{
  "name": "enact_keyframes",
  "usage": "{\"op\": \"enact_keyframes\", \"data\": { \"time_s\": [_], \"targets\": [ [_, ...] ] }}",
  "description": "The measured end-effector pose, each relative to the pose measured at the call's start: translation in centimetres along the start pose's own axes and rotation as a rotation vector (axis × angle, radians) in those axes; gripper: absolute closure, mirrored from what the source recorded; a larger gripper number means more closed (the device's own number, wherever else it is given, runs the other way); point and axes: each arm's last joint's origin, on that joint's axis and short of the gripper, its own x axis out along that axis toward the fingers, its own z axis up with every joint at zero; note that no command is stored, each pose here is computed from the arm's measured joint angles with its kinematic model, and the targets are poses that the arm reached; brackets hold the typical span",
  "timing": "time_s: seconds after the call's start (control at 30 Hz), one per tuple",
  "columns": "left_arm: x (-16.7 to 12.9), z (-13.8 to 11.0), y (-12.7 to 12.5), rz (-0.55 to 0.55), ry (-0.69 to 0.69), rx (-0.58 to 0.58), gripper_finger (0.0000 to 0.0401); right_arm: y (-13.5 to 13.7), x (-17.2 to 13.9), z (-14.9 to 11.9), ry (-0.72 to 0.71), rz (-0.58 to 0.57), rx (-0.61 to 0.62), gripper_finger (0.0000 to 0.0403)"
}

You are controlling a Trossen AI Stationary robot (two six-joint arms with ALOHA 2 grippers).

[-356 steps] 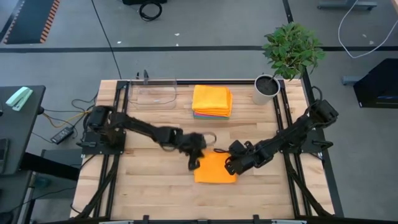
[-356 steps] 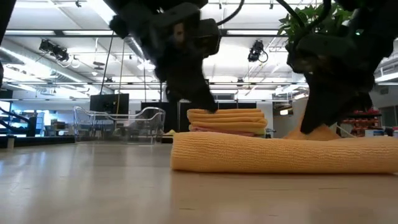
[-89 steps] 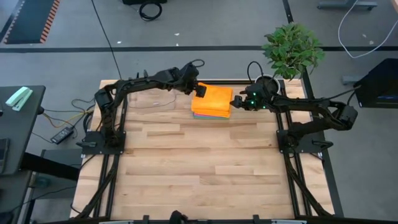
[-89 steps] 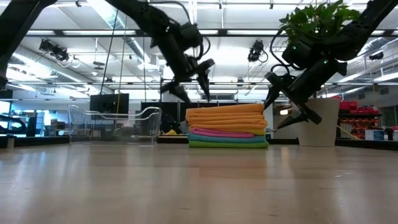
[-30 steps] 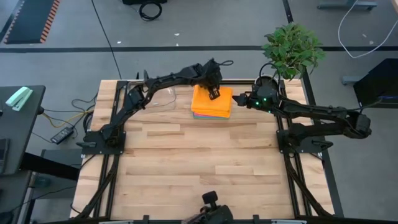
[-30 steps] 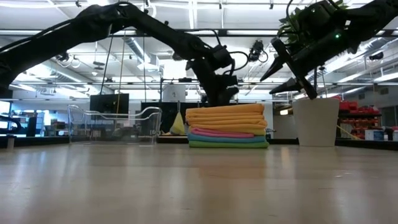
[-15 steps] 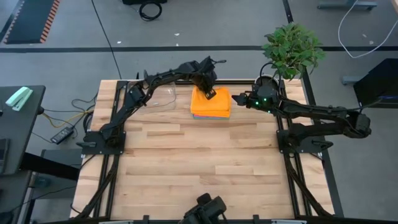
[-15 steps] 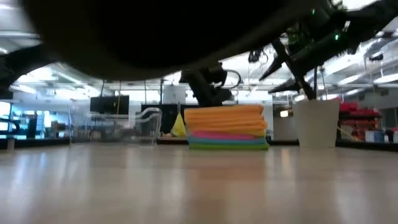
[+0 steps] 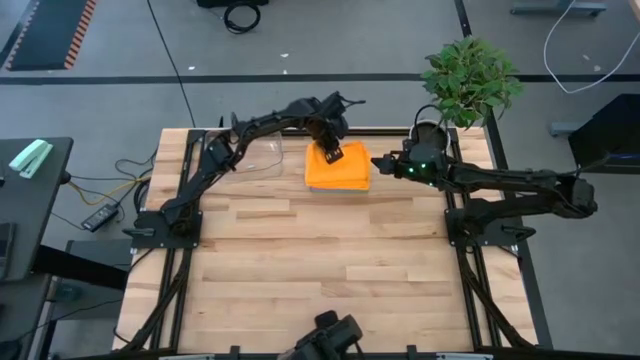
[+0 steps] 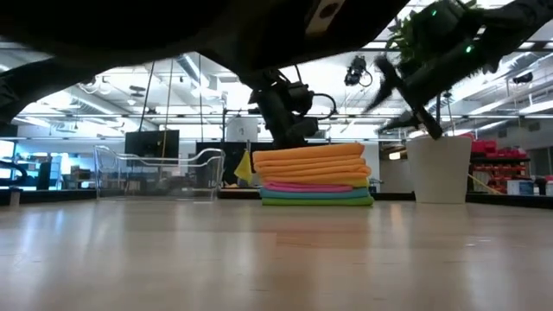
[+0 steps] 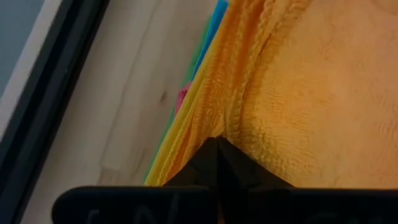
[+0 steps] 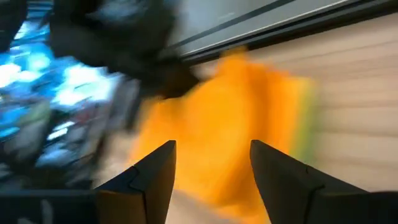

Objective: Fold microfiber towels
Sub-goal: Put the folded and stacked towels into the transparent bin

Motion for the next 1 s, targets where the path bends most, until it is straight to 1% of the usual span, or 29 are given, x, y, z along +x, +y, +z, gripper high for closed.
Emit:
{"op": "enact_keyframes", "data": {
  "time_s": [0.03, 0.1, 0.13, 0.17, 0.2, 0.3, 0.33, 0.43, 0.5, 0.6, 0.67, 0.83, 1.0],
  "targets": [
    [-0.1, -0.1, 0.1, -0.009, 0.007, -0.004, 0.0393, -0.3, 0.2, -0.1, -0.021, -0.050, 0.000, 0.0191],
    [0.0, -0.3, 0.1, -0.012, 0.018, -0.002, 0.0394, -1.5, 0.8, 0.0, -0.096, -0.197, 0.021, 0.0206],
    [0.1, -0.3, 0.1, -0.013, 0.021, 0.006, 0.0395, -2.1, 1.2, 0.3, -0.138, -0.250, 0.031, 0.0217],
    [0.1, -0.4, 0.1, -0.013, 0.024, 0.009, 0.0396, -2.5, 1.7, 0.6, -0.165, -0.276, 0.039, 0.0231],
    [0.1, -0.4, 0.1, -0.014, 0.026, 0.008, 0.0397, -2.9, 2.3, 0.9, -0.174, -0.286, 0.045, 0.0246],
    [0.1, -0.4, 0.1, -0.013, 0.024, 0.010, 0.0393, -3.5, 4.5, 1.1, -0.139, -0.234, 0.049, 0.0289],
    [0.1, -0.4, 0.1, -0.014, 0.026, 0.010, 0.0391, -3.8, 5.1, 1.0, -0.131, -0.234, 0.063, 0.0302],
    [0.1, -0.4, 0.1, -0.013, 0.025, 0.012, 0.0391, -5.1, 6.6, 1.0, -0.130, -0.281, 0.132, 0.0340],
    [0.1, -0.4, 0.2, -0.014, 0.029, 0.032, 0.0395, -5.5, 7.5, 1.3, -0.125, -0.306, 0.159, 0.0359],
    [0.1, -0.7, 0.1, -0.019, 0.051, 0.054, 0.0395, -5.3, 9.2, 1.8, -0.095, -0.312, 0.195, 0.0365],
    [0.0, -0.9, 0.2, -0.026, 0.077, 0.060, 0.0392, -5.0, 10.3, 2.2, -0.061, -0.345, 0.206, 0.0365],
    [-0.2, -1.7, 0.6, -0.063, 0.137, 0.045, 0.0396, -4.8, 12.7, 2.5, 0.092, -0.465, 0.135, 0.0366],
    [-0.3, -2.1, 0.2, -0.131, 0.164, 0.025, 0.0390, -4.0, 13.8, 1.4, 0.253, -0.432, 0.098, 0.0366]
  ]
}}
